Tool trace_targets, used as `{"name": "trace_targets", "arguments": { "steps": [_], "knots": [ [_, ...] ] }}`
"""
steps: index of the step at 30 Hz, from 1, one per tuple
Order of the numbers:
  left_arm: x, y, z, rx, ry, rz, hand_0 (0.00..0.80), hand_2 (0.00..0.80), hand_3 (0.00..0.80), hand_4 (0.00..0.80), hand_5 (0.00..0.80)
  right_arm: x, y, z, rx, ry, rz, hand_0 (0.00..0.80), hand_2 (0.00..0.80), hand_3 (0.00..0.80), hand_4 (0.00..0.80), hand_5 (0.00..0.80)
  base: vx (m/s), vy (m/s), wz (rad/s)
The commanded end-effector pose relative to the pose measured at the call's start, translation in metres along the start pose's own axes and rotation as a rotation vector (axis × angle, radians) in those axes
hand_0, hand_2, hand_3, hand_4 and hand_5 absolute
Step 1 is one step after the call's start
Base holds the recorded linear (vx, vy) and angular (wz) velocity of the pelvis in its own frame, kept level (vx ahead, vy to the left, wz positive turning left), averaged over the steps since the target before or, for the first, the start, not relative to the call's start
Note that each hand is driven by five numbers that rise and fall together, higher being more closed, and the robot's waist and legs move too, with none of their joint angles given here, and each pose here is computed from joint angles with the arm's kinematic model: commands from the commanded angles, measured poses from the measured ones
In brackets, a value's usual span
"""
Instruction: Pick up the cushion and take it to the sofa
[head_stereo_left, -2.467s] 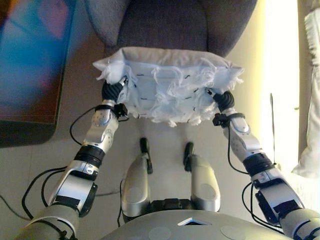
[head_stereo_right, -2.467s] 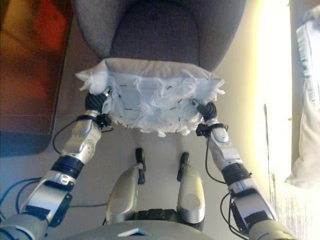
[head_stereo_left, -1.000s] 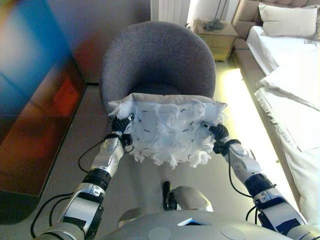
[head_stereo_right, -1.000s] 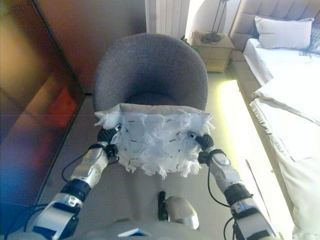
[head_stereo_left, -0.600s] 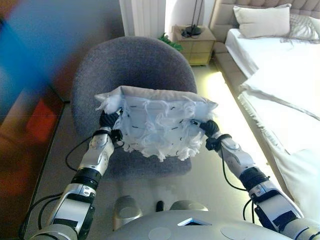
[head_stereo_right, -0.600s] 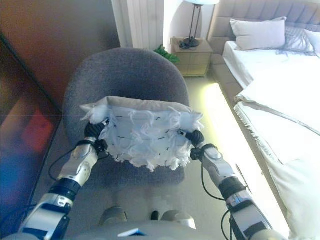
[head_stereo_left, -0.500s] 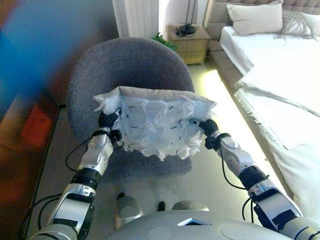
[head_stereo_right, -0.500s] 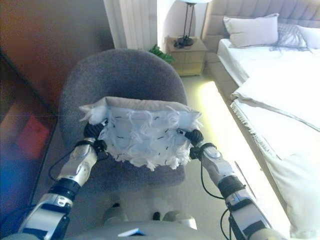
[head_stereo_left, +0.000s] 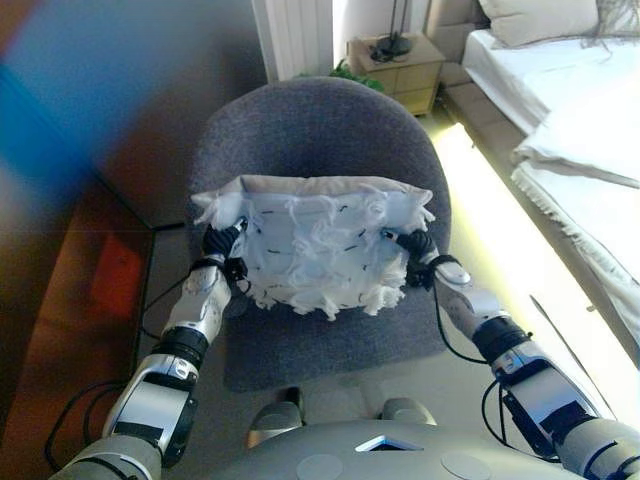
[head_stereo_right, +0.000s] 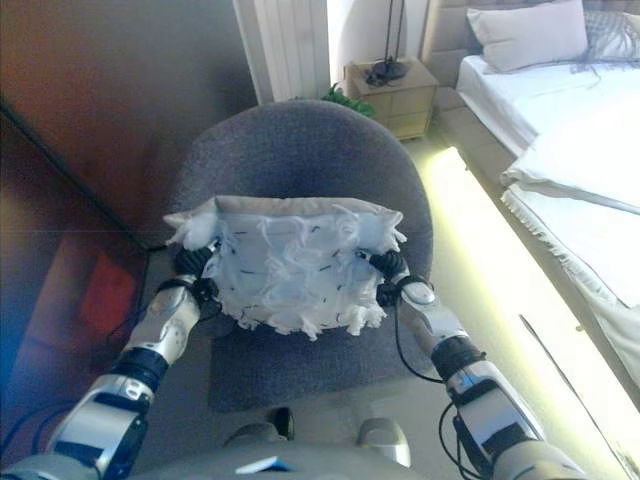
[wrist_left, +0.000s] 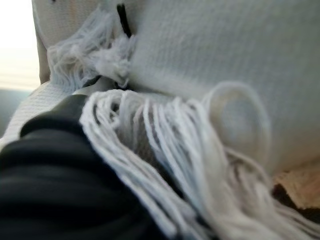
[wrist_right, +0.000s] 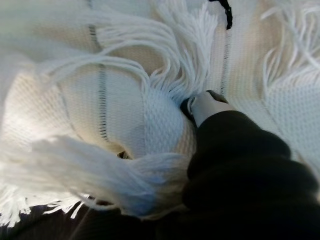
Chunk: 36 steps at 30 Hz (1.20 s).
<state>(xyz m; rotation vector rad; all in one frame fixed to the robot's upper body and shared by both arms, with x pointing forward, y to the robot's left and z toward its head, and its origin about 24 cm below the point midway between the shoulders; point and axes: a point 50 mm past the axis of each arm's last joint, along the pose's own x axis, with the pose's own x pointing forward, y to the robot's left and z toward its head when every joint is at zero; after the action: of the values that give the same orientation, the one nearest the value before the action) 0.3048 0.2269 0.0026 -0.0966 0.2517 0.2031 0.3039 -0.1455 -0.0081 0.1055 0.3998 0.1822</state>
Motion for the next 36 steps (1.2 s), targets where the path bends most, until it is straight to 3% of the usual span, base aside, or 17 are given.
{"name": "trace_targets", "arguments": {
  "steps": [1,5,11,17,21,29,36],
  "knots": [
    [0.013,-0.036,0.057,0.006,-0.231,-0.106,0.8,0.8,0.8,0.8,0.8,0.011,0.031,0.057,0.029,-0.235,0.103,0.8,0.8,0.8,0.8,0.8,0.007,-0.113,-0.16],
    [0.032,-0.047,0.145,-0.006,-0.438,-0.107,0.8,0.8,0.8,0.8,0.8,0.023,0.055,0.141,-0.086,-0.422,0.179,0.8,0.8,0.8,0.8,0.8,-0.367,-0.212,-0.01],
    [0.028,-0.08,0.225,0.013,-0.632,-0.17,0.8,0.8,0.8,0.8,0.8,0.015,0.062,0.212,-0.14,-0.597,0.158,0.8,0.8,0.8,0.8,0.8,-0.162,-0.148,0.05],
    [0.021,-0.09,0.258,-0.056,-0.73,-0.207,0.8,0.8,0.8,0.8,0.8,0.007,0.065,0.242,-0.132,-0.679,0.148,0.8,0.8,0.8,0.8,0.8,0.023,0.048,-0.08],
    [0.017,-0.103,0.269,0.031,-0.765,-0.221,0.8,0.8,0.8,0.8,0.8,0.004,0.066,0.25,-0.043,-0.712,0.145,0.8,0.8,0.8,0.8,0.8,0.031,-0.015,-0.09],
    [0.018,-0.082,0.295,0.038,-0.802,-0.133,0.8,0.8,0.8,0.8,0.8,0.001,0.081,0.247,-0.124,-0.702,0.223,0.8,0.8,0.8,0.8,0.8,0.022,-0.011,-0.08],
    [0.008,-0.085,0.315,-0.006,-0.883,-0.163,0.8,0.8,0.8,0.8,0.8,-0.003,0.091,0.254,-0.125,-0.718,0.247,0.8,0.8,0.8,0.8,0.8,0.032,-0.016,-0.13]
  ]
}}
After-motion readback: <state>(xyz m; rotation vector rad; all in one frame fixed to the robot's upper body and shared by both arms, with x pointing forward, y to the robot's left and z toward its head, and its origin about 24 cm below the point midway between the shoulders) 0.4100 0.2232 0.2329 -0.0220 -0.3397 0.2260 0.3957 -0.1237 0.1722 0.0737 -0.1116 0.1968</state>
